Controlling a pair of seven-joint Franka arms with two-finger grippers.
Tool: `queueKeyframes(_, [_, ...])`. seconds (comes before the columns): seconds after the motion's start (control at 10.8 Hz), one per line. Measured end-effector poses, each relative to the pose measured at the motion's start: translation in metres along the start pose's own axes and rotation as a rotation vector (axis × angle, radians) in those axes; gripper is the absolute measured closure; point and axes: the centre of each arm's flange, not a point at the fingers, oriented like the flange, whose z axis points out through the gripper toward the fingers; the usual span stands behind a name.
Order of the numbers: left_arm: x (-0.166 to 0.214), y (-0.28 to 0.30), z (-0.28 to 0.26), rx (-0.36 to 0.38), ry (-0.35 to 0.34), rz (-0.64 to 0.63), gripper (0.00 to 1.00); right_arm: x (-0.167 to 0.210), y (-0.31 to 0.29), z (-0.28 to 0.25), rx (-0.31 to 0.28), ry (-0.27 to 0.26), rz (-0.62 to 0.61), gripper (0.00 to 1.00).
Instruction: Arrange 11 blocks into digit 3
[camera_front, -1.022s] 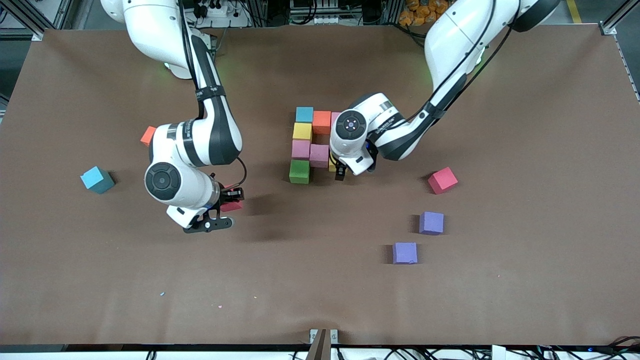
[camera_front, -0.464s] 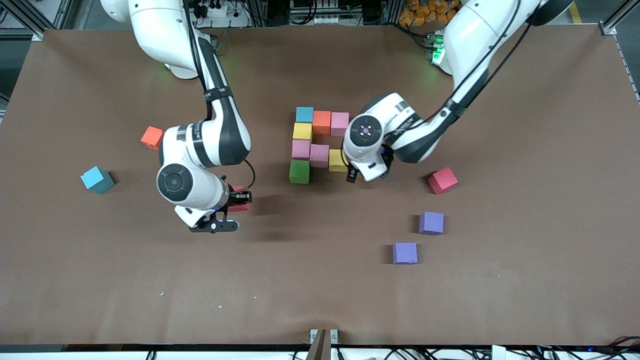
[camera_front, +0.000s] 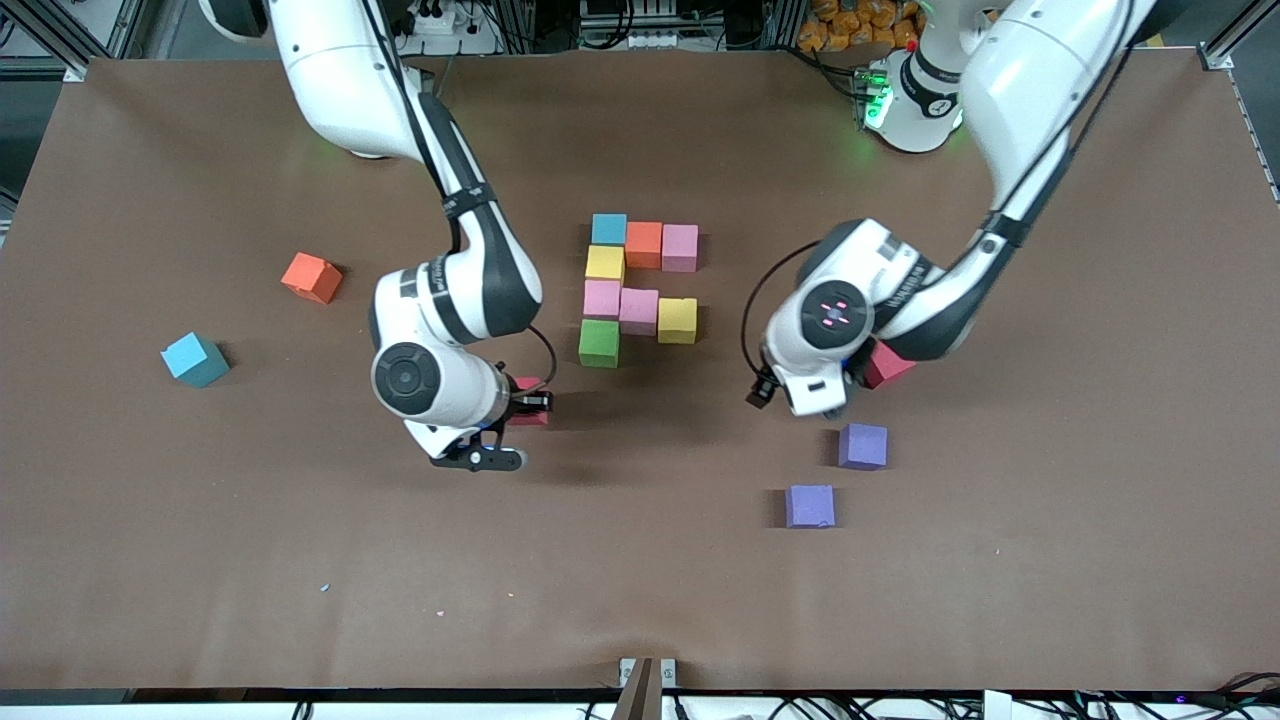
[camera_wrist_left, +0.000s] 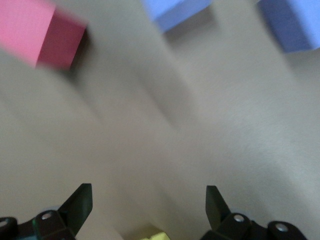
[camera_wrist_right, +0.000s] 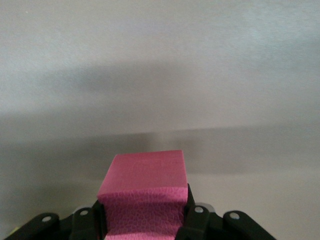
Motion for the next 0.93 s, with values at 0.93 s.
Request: queueKeyframes(0.93, [0.092,-0.021,0.029,0.058,0.043,0.644,0.0,-0.043,-0.083,0.077,-0.033,0.057,-0.034,0.44])
